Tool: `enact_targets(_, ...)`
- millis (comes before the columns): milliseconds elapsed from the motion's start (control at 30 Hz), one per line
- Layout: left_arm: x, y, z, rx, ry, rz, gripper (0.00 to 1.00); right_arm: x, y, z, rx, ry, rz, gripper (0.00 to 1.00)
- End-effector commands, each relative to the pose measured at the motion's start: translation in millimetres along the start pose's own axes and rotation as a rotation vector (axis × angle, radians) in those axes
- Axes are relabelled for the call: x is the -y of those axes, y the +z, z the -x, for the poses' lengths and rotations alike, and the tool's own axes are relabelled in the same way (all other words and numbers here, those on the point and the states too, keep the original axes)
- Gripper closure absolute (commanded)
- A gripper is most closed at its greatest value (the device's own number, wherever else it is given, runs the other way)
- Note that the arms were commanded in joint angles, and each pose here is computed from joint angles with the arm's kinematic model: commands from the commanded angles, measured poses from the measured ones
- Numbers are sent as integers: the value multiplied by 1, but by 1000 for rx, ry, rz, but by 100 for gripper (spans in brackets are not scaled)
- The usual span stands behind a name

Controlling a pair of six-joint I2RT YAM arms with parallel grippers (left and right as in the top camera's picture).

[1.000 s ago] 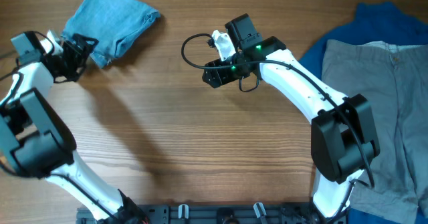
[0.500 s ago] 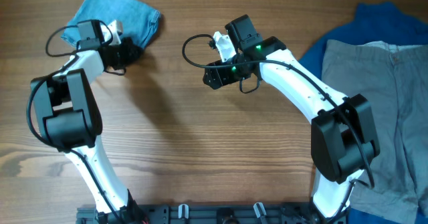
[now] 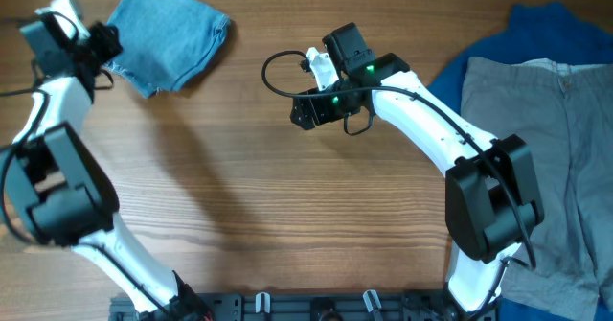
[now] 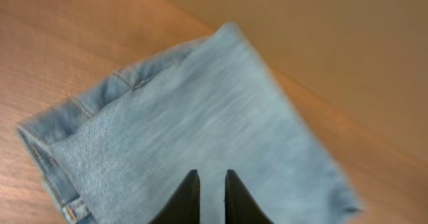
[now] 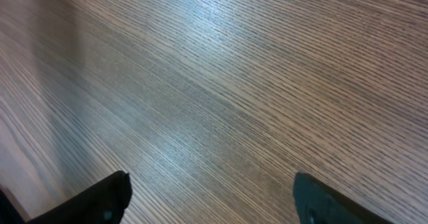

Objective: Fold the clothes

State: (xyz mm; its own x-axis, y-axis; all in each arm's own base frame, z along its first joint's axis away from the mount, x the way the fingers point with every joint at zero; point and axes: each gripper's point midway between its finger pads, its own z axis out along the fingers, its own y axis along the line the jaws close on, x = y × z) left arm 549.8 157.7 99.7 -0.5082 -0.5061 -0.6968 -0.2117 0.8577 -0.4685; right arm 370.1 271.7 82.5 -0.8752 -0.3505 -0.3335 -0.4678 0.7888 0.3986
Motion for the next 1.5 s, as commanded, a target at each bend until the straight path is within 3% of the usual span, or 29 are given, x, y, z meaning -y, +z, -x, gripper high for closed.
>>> enact_targets(0,-41,43,-51,-64,-16,59,92,3,0,-3,-6,12,-10,16)
enact_targets(67,-66,49,-84,-152,-63,130,96,3,0,-3,-6,13,-9,16)
enact_targets(167,-119,15,-150,-374,-276,431,96,2,0,-6,-16,54,-1,16)
enact_targets(333,-131,-30,-192,-550,-520,573,96,1,1,-6,-18,57,2,16)
enact_targets(533,-75,-23,-186,-599,-645,345,96,1,1,-5,-13,10,3,17)
enact_targets(567,-70,-23,-181,-592,-627,337,96,1,1,-5,-12,0,2,17)
enact_targets(600,-64,-26,-169,-572,-570,310,88,0,-1,-2,-3,-6,3,17)
enact_targets(667,-38,-50,-114,-481,-385,231,39,-6,-14,15,44,-78,10,0)
enact_targets(700,-23,-67,-86,-432,-309,201,1,-12,-25,27,85,-115,11,1)
enact_targets(800,56,-156,-1,-220,26,92,0,-27,-76,65,251,-173,-39,0)
enact_targets(933,123,-229,6,-146,272,15,0,-35,-147,88,424,-194,-153,0)
enact_targets(1033,150,-261,-12,-171,301,-19,0,-32,-223,76,566,-11,-275,1)
enact_targets(1133,157,-289,-31,-211,289,-17,0,-54,-293,48,685,9,-268,0)
enact_targets(1233,167,-317,-31,-158,329,-28,0,-68,-346,6,757,0,-279,0)
enact_targets(1467,175,-361,-55,-161,327,-27,0,-80,-392,-61,800,-8,-271,1)
